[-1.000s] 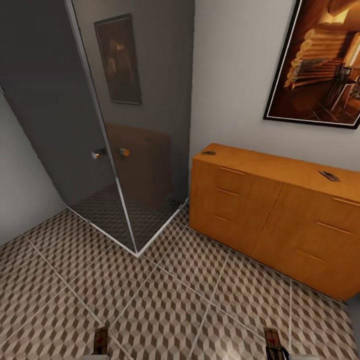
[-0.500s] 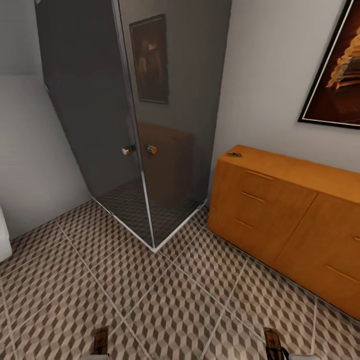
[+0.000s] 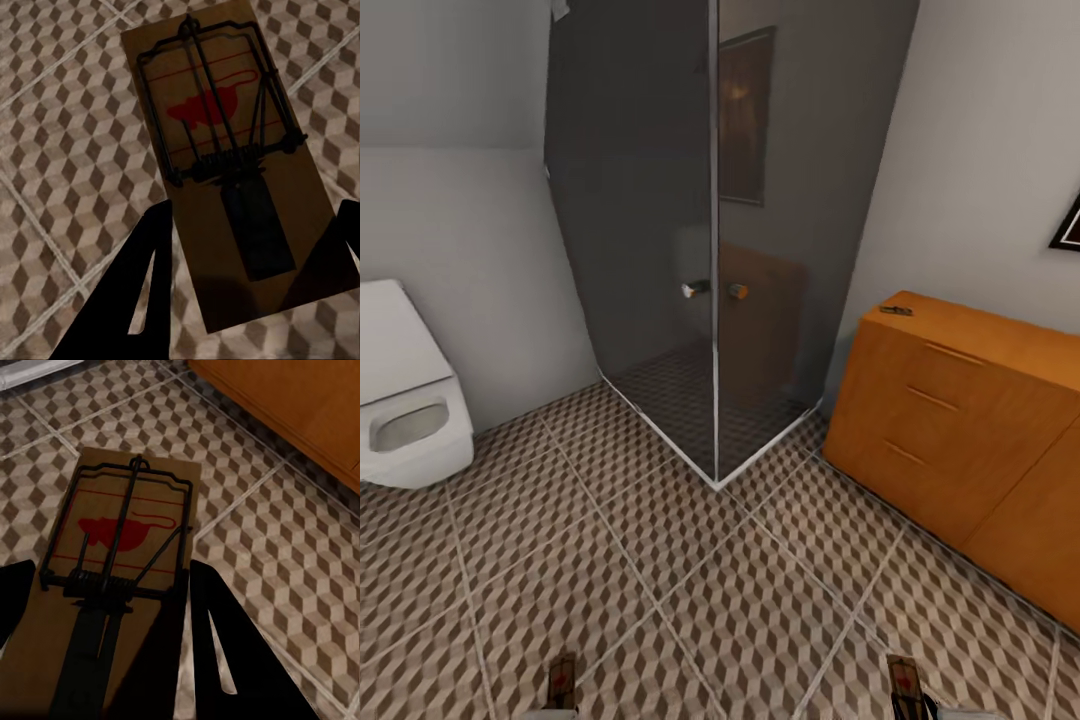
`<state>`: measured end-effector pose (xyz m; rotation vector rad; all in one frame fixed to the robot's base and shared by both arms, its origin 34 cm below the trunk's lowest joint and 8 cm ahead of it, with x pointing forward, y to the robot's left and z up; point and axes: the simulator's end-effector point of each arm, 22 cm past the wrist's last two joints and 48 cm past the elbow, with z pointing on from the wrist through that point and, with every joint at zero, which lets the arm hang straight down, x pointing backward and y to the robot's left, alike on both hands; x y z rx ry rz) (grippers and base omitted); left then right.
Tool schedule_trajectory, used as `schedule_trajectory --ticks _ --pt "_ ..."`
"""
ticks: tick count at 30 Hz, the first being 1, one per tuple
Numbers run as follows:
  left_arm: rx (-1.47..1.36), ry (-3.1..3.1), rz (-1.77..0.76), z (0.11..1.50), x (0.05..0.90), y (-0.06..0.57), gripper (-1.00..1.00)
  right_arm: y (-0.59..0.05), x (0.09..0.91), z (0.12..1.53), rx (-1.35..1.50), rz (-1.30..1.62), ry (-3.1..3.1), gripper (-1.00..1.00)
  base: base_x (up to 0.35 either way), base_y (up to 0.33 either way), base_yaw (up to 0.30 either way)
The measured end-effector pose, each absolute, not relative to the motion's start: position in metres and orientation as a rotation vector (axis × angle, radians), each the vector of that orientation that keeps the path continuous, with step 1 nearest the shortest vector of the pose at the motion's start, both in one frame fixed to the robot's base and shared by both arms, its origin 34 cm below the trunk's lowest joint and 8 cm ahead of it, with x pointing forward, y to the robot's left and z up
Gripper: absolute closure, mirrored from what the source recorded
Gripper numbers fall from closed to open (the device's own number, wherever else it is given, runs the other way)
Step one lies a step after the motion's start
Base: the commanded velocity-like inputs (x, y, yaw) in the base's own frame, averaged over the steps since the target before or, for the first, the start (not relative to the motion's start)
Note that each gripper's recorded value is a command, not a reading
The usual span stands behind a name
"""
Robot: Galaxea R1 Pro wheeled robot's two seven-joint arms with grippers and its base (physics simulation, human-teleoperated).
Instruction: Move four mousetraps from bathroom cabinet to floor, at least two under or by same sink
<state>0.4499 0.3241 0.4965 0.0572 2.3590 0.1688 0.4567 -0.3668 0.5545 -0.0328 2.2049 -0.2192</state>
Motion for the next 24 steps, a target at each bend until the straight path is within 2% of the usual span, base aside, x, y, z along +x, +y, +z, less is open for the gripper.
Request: schedule_trajectory --ticks 7,17,24 --pt "0.058 2.363 0.169 0.4955 0.4486 0.3242 1.00 -0.3670 0.4560 0.5539 -0.032 -0.219 2.207 1.00 -0.076 0.044 0.286" --pt "0.058 2.365 0.169 0.4947 0.4480 0.3241 1.00 -0.3669 0.4551 0.5527 -0.033 -0.219 2.211 1.00 -0.104 0.203 0.286" --pt "0.058 2.367 0.169 0.4940 0.4471 0.3241 1.00 -0.3669 0.4544 0.5521 -0.034 -0.220 2.213 1.00 -0.033 0.053 0.286"
